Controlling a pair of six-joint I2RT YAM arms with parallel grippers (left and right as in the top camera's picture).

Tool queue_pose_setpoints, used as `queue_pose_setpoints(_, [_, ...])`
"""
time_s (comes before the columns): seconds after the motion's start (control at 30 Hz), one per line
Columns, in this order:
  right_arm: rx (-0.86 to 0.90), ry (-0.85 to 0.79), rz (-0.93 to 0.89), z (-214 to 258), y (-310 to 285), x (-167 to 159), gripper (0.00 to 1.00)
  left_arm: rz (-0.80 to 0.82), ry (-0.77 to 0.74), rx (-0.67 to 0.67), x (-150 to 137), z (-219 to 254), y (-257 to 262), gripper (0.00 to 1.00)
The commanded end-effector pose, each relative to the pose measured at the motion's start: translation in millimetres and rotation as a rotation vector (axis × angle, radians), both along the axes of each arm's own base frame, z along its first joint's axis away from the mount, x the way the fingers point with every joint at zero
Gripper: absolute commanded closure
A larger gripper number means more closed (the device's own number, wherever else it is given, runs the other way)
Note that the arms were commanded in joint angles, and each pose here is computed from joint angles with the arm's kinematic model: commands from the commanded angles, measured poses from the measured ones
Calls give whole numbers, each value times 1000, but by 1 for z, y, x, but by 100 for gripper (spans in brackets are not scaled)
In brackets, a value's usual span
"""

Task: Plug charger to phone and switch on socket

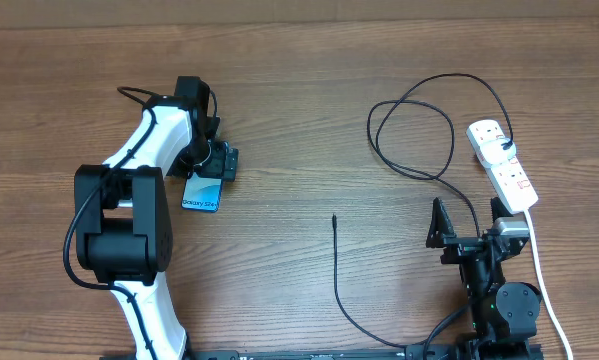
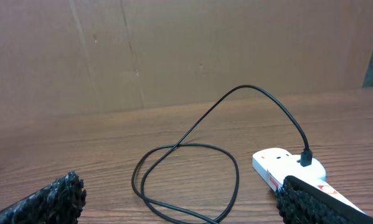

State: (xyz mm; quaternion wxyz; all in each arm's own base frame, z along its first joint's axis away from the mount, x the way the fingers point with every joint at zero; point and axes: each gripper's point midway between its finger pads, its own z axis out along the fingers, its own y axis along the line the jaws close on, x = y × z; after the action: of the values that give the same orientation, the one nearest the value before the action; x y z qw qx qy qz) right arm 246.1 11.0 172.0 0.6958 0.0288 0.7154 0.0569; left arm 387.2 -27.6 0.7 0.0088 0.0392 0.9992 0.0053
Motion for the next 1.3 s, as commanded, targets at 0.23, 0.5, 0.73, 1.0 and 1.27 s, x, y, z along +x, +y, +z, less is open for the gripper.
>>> queue_pose_setpoints(0.23, [-4,-4,-8,-2,-2,0,0,-16,39,-28,-10,-11,-5,0])
queue_pose_setpoints(0.5, [-4,-4,-8,-2,-2,0,0,-12,50,-28,-13,-14,-2,0])
queue_pose_setpoints(0.73, [-4,-4,-8,-2,-2,0,0,-8,56,-28,-16,-16,0,1])
queue_pose_setpoints(1.0, [-4,-4,-8,-2,-2,0,0,-8,55,-28,-16,-16,0,13])
queue_pose_setpoints(1.27, [-4,-4,-8,-2,-2,0,0,-8,55,-28,-16,-16,0,14])
